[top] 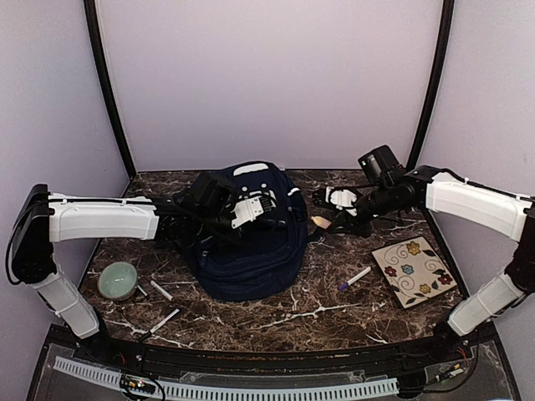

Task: Pack the student bag
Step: Pick up the upper front pocket of the student bag, then place the pen in the upper front pocket of the bag.

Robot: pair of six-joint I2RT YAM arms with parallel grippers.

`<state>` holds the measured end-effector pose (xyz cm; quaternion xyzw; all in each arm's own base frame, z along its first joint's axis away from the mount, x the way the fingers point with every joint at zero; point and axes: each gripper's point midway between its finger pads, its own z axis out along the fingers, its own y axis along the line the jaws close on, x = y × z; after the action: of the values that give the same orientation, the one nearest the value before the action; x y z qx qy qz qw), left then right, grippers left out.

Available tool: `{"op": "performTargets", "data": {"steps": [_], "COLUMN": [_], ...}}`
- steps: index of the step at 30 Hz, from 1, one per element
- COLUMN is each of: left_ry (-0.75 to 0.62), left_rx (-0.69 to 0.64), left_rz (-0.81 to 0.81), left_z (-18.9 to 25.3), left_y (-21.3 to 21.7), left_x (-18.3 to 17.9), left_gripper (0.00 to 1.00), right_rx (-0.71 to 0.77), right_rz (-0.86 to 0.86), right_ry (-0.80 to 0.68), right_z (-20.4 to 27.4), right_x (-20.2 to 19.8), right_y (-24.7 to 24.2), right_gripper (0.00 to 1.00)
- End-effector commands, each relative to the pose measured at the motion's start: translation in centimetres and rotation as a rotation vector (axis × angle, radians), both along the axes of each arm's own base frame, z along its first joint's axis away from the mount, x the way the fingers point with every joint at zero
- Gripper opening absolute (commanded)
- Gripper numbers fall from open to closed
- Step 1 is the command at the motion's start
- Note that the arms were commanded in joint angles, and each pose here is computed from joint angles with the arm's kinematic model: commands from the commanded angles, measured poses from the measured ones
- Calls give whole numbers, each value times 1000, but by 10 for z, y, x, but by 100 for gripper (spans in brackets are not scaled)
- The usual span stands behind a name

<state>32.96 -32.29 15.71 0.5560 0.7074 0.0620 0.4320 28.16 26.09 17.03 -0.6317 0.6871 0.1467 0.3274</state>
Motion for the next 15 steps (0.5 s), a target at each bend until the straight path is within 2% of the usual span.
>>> {"op": "performTargets", "data": {"steps": [1, 7, 11, 15], "left_ry": [-86, -78, -78, -34], "left_rx": [-220, -348, -445, -533], "left_rz": [46, 36, -15, -37], "left_z": [71, 95, 113, 126], "left_y": [1, 7, 7, 10], "left_x": [22, 25, 16, 14], "left_gripper": [0, 0, 0, 0], "right_rx": [-54, -132, -236, -271], "right_rz": [20, 126, 198, 257], "right_ry": [-155, -271, -349, -392], "right_z": [32, 40, 23, 15], "right_x": [10, 1, -5, -12], "right_y": [22, 70, 99, 125], "right_gripper": [8, 8, 8, 8]}}
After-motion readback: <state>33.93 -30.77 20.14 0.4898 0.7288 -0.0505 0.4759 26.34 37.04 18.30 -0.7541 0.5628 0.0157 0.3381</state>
